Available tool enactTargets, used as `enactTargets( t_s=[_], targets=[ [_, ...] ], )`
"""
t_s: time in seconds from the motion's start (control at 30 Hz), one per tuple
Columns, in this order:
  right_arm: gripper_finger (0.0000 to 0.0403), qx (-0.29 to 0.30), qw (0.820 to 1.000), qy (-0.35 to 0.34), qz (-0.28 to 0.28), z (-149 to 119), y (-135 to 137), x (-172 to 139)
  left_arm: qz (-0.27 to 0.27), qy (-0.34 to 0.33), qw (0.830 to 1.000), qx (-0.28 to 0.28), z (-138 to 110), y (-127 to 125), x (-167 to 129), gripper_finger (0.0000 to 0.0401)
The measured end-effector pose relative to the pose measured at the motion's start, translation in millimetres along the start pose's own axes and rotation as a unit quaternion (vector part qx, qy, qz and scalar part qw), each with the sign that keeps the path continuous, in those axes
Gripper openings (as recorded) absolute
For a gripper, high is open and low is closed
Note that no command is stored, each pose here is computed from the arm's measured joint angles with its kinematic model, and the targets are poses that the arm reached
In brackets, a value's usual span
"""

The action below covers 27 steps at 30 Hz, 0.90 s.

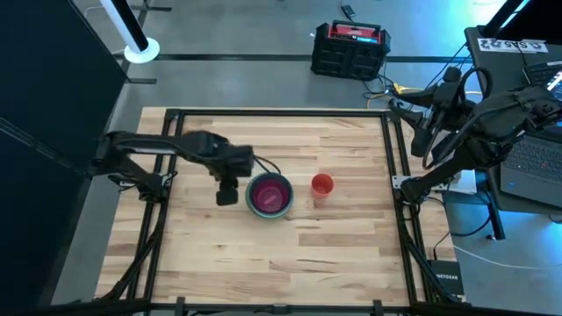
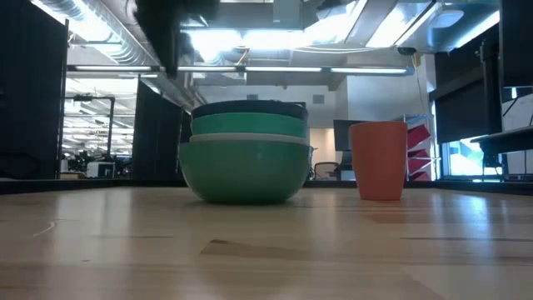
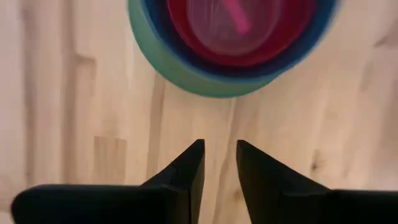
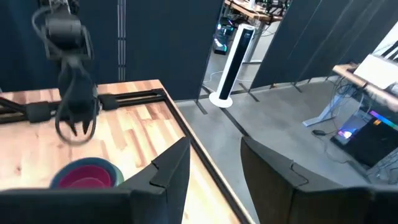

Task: Nest bowls inside each other
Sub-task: Return to Home Position

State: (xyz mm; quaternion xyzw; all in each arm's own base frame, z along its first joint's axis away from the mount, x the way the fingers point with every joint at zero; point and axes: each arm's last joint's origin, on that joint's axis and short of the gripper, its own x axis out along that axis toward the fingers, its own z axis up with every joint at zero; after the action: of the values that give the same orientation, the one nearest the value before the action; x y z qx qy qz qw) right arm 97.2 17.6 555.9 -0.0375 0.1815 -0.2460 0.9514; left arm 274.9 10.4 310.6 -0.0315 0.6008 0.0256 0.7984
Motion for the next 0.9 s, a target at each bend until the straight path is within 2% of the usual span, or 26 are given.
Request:
enactTargets(
  t_s=[0.13,0.27,0.33,0.47,0.53,0.67,0.9],
  targets=[
    [0.0131,0.016,1.0,0.001,0.004,0,0,0,-0.003,-0.059,0.998,0.0,-8,-2,-47,0.0008],
    [0.012,0.031,0.999,0.004,0.005,1,4,3,0.004,-0.131,0.991,-0.003,-30,8,-86,0.0001],
    [0.0097,0.04,0.999,0.007,0.01,1,7,5,0.011,-0.164,0.986,-0.007,-46,13,-104,0.0],
    [0.0019,0.06,0.998,0.002,0.019,6,14,9,0.028,-0.237,0.971,-0.003,-85,19,-141,0.0],
    [0.0009,0.076,0.997,-0.007,0.031,10,19,12,0.037,-0.274,0.961,0.001,-105,20,-156,0.0],
    [0.0003,0.088,0.993,-0.032,0.069,24,40,25,0.051,-0.331,0.942,0.011,-142,18,-178,0.0],
    [0.0001,0.072,0.984,-0.091,0.136,50,87,54,0.017,-0.375,0.927,0.001,-168,13,-191,0.0]
  ],
)
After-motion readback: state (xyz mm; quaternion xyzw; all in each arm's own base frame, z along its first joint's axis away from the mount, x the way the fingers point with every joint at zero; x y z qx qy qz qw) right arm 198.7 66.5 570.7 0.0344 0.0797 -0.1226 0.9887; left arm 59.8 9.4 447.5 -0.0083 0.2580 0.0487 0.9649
